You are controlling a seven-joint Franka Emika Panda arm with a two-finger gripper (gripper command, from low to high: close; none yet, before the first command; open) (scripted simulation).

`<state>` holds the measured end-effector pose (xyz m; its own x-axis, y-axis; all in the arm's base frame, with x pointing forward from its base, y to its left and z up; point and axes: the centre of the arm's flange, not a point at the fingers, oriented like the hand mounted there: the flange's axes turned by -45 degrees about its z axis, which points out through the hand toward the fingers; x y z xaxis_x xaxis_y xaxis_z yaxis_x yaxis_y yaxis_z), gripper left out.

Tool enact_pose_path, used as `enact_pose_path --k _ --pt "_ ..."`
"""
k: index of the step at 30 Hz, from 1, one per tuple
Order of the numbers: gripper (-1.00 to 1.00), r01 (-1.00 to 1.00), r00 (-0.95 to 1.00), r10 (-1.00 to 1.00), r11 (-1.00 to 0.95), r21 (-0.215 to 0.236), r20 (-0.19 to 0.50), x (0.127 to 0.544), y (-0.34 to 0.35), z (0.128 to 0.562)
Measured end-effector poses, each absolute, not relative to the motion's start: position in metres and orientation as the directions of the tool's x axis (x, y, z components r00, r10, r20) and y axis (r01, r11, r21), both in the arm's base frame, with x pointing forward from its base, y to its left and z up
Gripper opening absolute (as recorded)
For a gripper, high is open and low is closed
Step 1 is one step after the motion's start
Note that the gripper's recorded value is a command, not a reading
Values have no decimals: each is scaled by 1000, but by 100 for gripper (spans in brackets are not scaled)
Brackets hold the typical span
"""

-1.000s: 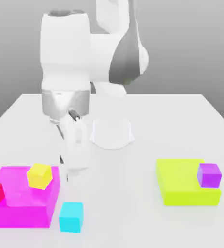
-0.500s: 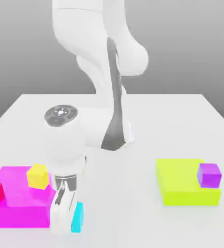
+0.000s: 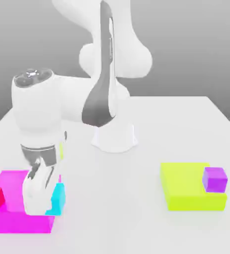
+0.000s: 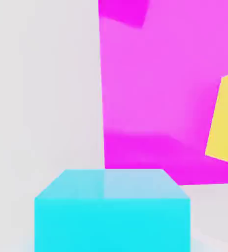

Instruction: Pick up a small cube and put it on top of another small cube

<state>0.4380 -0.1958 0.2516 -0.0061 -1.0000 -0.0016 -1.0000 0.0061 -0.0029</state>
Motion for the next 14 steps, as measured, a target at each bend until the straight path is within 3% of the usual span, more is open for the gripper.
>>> enact_pose_path --k 6,9,10,14 --pt "-100 -998 59 -998 -59 -3 -1 422 -295 314" --pt "-100 -996 85 -996 -85 -3 0 423 -300 283" --pt "100 -996 87 -996 -87 -2 0 423 -300 270" --pt "100 -996 87 -996 -87 -2 0 423 -300 270"
